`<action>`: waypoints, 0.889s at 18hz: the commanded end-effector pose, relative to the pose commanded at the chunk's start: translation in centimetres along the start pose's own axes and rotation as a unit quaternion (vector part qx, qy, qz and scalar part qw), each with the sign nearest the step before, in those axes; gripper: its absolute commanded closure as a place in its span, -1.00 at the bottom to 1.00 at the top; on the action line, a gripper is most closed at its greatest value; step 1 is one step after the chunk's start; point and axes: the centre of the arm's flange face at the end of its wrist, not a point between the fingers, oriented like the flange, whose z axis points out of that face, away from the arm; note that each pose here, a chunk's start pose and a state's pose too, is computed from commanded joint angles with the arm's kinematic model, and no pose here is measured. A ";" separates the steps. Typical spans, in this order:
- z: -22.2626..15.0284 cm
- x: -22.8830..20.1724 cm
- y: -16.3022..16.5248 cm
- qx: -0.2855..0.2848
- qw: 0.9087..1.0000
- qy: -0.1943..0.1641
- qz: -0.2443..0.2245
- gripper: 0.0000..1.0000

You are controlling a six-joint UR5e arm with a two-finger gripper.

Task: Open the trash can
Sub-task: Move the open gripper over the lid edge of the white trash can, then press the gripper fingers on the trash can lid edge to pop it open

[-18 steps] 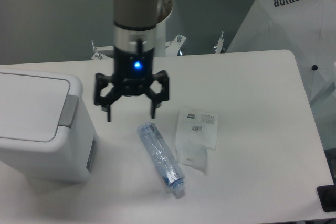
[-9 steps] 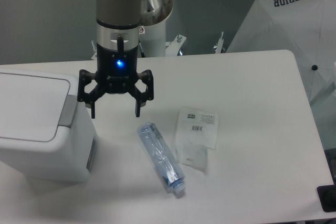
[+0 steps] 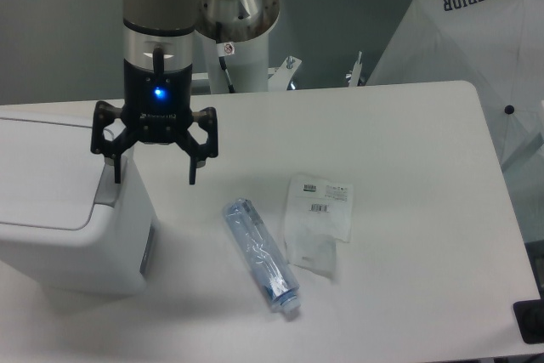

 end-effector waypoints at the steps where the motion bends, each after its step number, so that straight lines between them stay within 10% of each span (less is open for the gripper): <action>1: 0.3 -0.1 0.4 -0.004 1.000 -0.001 0.000 -1.00; 16: 0.7 -0.2 0.5 -0.008 1.000 -0.001 -0.002 -1.00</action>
